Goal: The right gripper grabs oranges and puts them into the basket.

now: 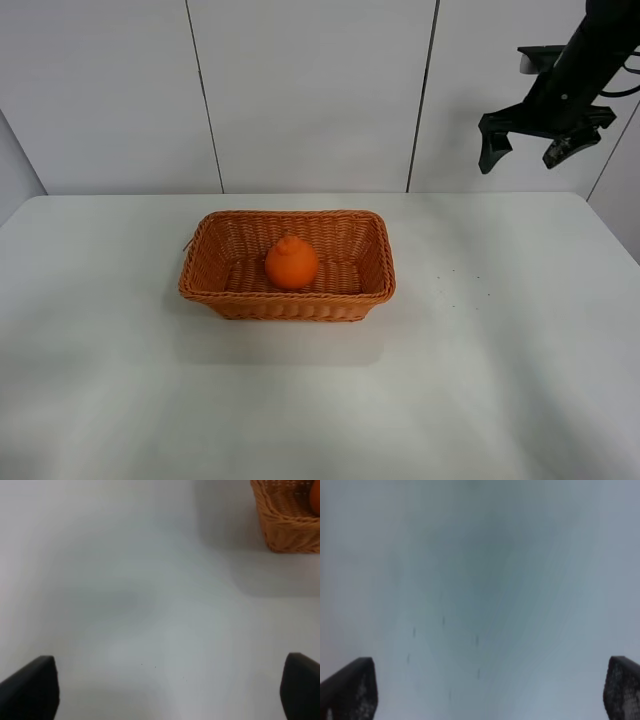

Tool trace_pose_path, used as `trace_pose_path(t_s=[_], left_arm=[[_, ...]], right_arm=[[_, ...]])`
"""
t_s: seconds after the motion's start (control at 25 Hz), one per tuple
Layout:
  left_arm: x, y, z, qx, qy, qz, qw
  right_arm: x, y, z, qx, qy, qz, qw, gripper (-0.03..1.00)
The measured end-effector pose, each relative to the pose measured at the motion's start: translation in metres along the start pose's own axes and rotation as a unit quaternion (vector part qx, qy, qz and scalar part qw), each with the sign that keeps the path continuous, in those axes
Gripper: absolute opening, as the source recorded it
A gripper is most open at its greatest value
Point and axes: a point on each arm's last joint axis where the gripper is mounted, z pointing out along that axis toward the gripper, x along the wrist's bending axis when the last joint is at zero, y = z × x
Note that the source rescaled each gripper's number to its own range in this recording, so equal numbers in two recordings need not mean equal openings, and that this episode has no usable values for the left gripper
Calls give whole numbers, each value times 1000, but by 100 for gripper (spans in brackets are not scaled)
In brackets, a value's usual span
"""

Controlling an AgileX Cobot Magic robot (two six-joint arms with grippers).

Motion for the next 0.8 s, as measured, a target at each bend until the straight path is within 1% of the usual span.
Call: trace_pose_path(t_s=[0.12, 0.2, 0.32, 0.48, 0.6, 0.64, 0.72, 0.8], left_arm=[[0, 0, 0, 0, 0, 0, 1000], [0, 0, 0, 0, 0, 0, 1000], [0, 0, 0, 0, 0, 0, 1000], [0, 0, 0, 0, 0, 0, 1000], [0, 0, 0, 0, 0, 0, 1000], [0, 0, 0, 0, 0, 0, 1000], [0, 0, 0, 0, 0, 0, 1000], [0, 0, 0, 0, 0, 0, 1000]], right_arm=[[3, -40, -11, 35, 2, 9, 999, 100], [5, -73, -15, 64, 6, 14, 998, 100], [10, -125, -28, 91, 14, 22, 996, 100], [15, -198, -46, 100, 17, 27, 994, 100], [18, -247, -57, 73, 16, 28, 997, 100], [19, -262, -61, 51, 15, 28, 998, 100], [20, -288, -71, -16, 10, 25, 1000, 100], [21, -310, -79, -82, 6, 22, 996, 100]])
